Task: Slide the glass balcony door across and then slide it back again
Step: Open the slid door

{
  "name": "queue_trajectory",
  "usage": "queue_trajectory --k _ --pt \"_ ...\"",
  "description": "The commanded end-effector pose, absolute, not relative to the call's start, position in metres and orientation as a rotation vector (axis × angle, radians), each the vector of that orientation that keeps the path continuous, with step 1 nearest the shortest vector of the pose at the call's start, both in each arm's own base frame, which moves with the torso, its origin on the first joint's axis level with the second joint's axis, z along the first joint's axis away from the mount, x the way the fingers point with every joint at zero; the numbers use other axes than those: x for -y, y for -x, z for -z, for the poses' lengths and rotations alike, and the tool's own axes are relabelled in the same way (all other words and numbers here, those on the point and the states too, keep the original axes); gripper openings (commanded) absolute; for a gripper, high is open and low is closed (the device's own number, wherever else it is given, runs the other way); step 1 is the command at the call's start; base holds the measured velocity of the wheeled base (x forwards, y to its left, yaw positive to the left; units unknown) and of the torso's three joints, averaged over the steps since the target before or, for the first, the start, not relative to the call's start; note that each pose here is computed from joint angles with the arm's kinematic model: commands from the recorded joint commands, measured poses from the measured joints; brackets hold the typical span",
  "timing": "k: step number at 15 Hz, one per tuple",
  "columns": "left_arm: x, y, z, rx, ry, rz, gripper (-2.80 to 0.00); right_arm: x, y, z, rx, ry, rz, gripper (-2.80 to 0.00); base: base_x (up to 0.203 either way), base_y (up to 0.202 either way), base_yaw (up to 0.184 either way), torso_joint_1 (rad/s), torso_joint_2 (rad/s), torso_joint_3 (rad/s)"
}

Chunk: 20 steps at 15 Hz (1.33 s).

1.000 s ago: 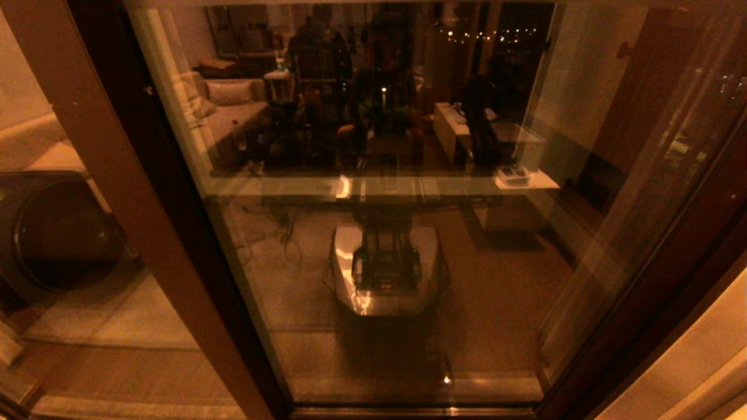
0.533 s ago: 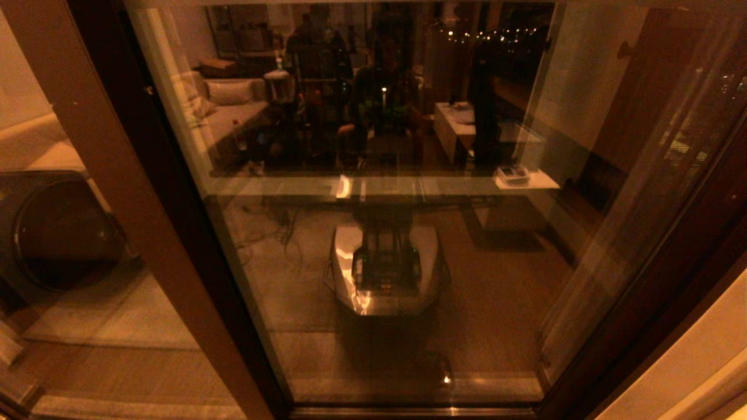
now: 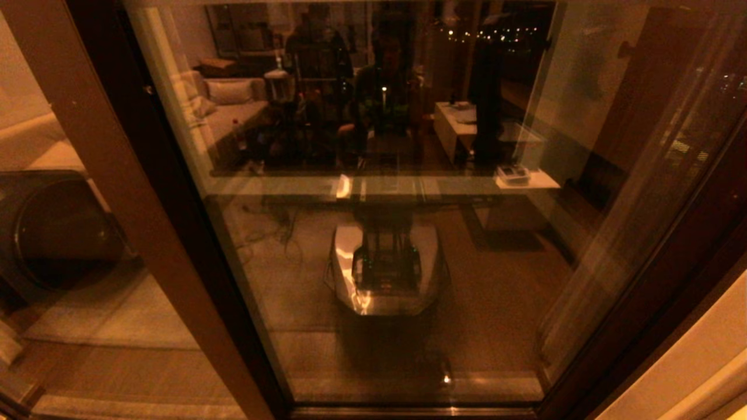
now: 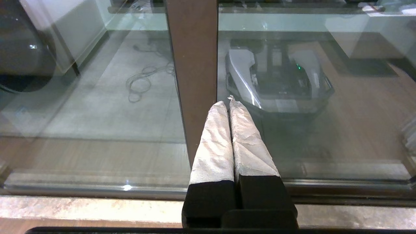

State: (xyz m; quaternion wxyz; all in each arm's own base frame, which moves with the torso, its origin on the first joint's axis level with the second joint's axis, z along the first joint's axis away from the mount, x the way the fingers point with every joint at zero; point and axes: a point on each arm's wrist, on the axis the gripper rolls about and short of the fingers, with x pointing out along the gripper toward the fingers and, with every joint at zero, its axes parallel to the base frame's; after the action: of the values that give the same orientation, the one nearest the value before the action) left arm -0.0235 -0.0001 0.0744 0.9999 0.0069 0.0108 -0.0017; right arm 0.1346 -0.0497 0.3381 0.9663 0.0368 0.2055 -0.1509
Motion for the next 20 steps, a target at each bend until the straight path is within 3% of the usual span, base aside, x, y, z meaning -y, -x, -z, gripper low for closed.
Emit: queue_trajectory --k 1,6,10,18,19,20 --pt "0.000 0.024 -0.074 -0.020 -0.014 0.003 -2.80 0.087 -0.153 -0.335 -0.446 -0.134 0.263 -2.80 0.000 0.000 0.000 0.000 0.00 0.000" --pt "0.000 0.024 -0.074 -0.020 -0.014 0.003 -2.80 0.110 -0.141 -0.340 -0.359 -0.056 0.044 -2.80 0.000 0.000 0.000 0.000 0.00 0.000" --pt "0.000 0.024 -0.074 -0.020 -0.014 0.003 -2.80 0.139 -0.163 -0.344 -0.227 -0.027 0.094 -2.80 0.000 0.000 0.000 0.000 0.00 0.000" --pt "0.000 0.024 -0.074 -0.020 -0.014 0.003 -2.80 0.152 -0.177 -0.337 -0.247 -0.045 0.121 -2.80 0.000 0.000 0.000 0.000 0.00 0.000" --pt "0.000 0.024 -0.074 -0.020 -0.014 0.003 -2.80 0.151 -0.177 -0.337 -0.247 -0.043 0.113 0.00 0.000 0.000 0.000 0.000 0.00 0.000" --pt "0.000 0.024 -0.074 -0.020 -0.014 0.003 -2.80 0.149 -0.179 -0.336 -0.250 -0.043 0.106 0.00 0.000 0.000 0.000 0.000 0.00 0.000"
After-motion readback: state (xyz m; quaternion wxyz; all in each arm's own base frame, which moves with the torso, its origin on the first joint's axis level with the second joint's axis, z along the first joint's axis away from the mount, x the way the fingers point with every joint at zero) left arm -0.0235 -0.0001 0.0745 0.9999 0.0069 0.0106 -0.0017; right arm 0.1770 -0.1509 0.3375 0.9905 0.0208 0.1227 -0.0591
